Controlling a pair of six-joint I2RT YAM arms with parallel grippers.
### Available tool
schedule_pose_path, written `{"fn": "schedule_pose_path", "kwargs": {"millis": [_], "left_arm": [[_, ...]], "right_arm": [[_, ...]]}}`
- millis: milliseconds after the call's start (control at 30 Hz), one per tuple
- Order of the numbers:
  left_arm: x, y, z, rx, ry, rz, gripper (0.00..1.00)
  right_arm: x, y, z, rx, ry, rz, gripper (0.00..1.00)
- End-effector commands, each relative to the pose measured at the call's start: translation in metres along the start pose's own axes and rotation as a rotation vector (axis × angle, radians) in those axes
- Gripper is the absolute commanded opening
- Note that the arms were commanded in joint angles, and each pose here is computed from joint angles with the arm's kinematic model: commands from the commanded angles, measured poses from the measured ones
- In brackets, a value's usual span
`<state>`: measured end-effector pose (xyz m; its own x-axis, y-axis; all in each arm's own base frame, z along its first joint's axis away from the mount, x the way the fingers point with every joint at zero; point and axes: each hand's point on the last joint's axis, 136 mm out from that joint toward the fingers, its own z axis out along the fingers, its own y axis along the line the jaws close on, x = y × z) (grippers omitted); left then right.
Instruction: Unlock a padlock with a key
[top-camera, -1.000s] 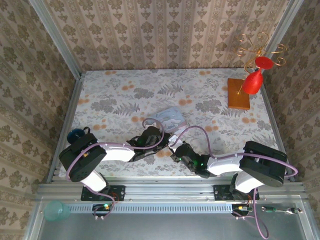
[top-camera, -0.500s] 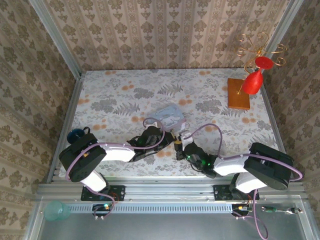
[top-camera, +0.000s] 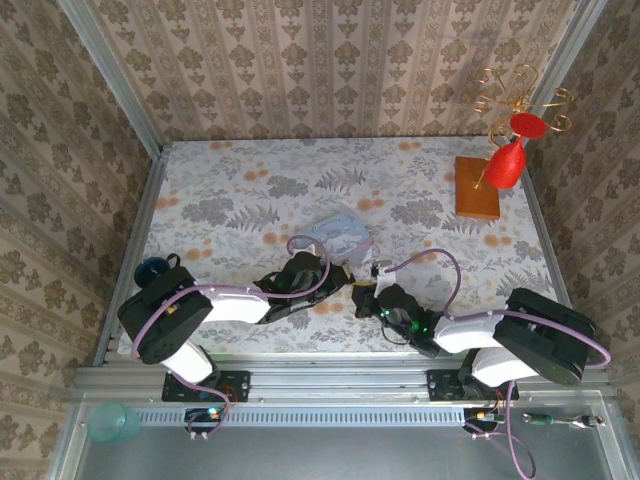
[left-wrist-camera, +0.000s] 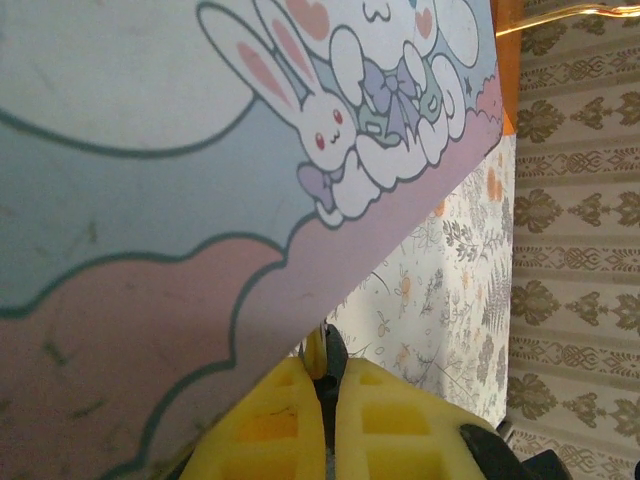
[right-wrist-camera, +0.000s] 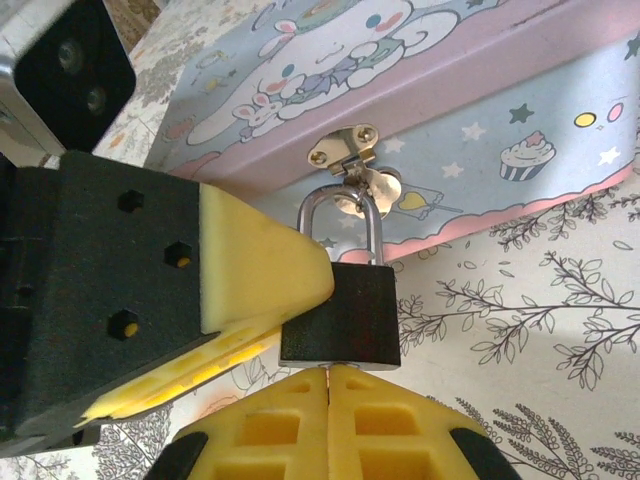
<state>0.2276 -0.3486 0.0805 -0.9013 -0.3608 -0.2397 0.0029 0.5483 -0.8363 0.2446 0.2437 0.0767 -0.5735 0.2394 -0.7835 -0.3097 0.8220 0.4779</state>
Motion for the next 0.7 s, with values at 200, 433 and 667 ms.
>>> {"fn": "schedule_pose_path", "kwargs": {"millis": [200,433,667], "left_arm": [[-0.004,0.008,0.0,-0.015,-0.017,0.012,0.0],[-0.005,0.017,-0.001,-0.075,-0.016,0.076,0.0],[-0.016,0.052,-0.019,-0.308,-0.082,0.267,0.0]], "right_arm": [[-0.017,-0.013,-0.011,0.051,-0.024,0.051,0.33],[-0.034,-0.04,-0.035,0.126,-0.03,0.073,0.48],[-0.036,-0.053,-0.053,0.157,-0.045,0.094,0.53]]}}
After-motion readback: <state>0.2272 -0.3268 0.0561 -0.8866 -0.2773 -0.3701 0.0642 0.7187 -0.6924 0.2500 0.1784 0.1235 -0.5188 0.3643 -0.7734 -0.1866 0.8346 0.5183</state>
